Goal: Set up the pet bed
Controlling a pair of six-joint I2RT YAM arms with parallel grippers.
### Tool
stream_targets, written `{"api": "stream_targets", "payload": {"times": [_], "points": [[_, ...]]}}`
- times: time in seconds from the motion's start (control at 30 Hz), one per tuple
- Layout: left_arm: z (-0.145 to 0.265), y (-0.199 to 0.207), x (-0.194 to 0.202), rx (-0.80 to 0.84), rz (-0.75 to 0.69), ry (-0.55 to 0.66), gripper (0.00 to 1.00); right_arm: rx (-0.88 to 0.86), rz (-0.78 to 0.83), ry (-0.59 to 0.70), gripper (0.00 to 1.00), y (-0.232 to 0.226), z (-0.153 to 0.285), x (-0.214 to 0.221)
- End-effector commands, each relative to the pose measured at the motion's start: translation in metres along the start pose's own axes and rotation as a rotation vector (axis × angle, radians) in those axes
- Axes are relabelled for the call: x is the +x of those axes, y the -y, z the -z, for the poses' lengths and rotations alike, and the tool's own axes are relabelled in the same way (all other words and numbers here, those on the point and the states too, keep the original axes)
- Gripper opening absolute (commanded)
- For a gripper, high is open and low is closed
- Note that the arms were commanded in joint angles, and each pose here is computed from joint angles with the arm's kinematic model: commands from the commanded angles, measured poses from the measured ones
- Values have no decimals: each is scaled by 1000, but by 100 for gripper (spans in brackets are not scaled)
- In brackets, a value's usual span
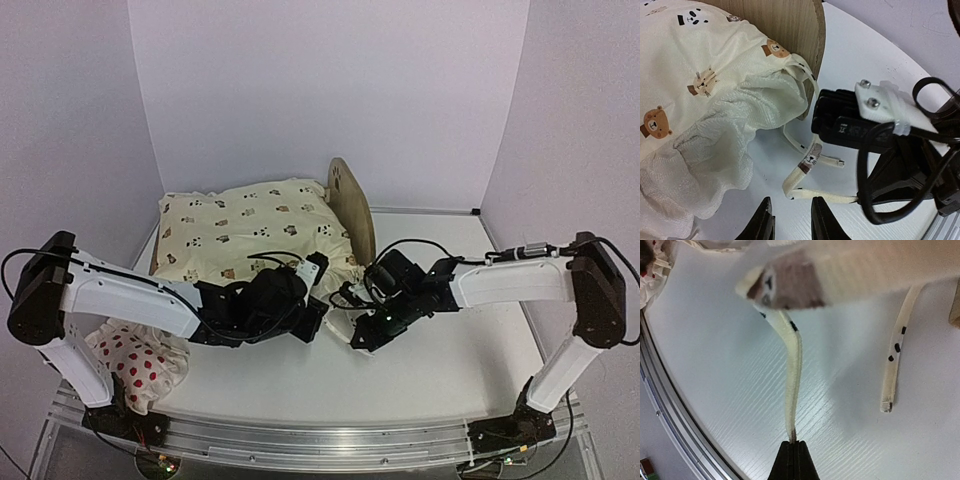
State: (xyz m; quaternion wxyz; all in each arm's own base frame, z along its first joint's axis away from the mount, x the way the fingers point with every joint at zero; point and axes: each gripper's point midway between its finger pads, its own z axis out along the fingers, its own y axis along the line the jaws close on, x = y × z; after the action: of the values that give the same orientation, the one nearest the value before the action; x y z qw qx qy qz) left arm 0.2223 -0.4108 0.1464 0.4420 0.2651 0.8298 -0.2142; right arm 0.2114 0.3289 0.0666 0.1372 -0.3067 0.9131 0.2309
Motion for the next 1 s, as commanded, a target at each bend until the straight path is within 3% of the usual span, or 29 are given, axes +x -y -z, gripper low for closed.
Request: {"api": "stream_targets", "payload": {"times": [0.0, 0.33, 0.57, 0.97], "points": [[12, -9, -7, -27, 0, 26, 26, 36, -55, -71, 1, 6, -20, 9], [11, -11, 1, -27, 4, 9, 26, 126, -24, 15, 38, 15, 1, -10], [10, -10, 3, -25, 1, 6, 26, 339, -38, 27, 37, 55, -4, -12], [10, -11, 10, -20, 11, -8, 25, 421, -8, -44, 36, 76, -37, -9]]}}
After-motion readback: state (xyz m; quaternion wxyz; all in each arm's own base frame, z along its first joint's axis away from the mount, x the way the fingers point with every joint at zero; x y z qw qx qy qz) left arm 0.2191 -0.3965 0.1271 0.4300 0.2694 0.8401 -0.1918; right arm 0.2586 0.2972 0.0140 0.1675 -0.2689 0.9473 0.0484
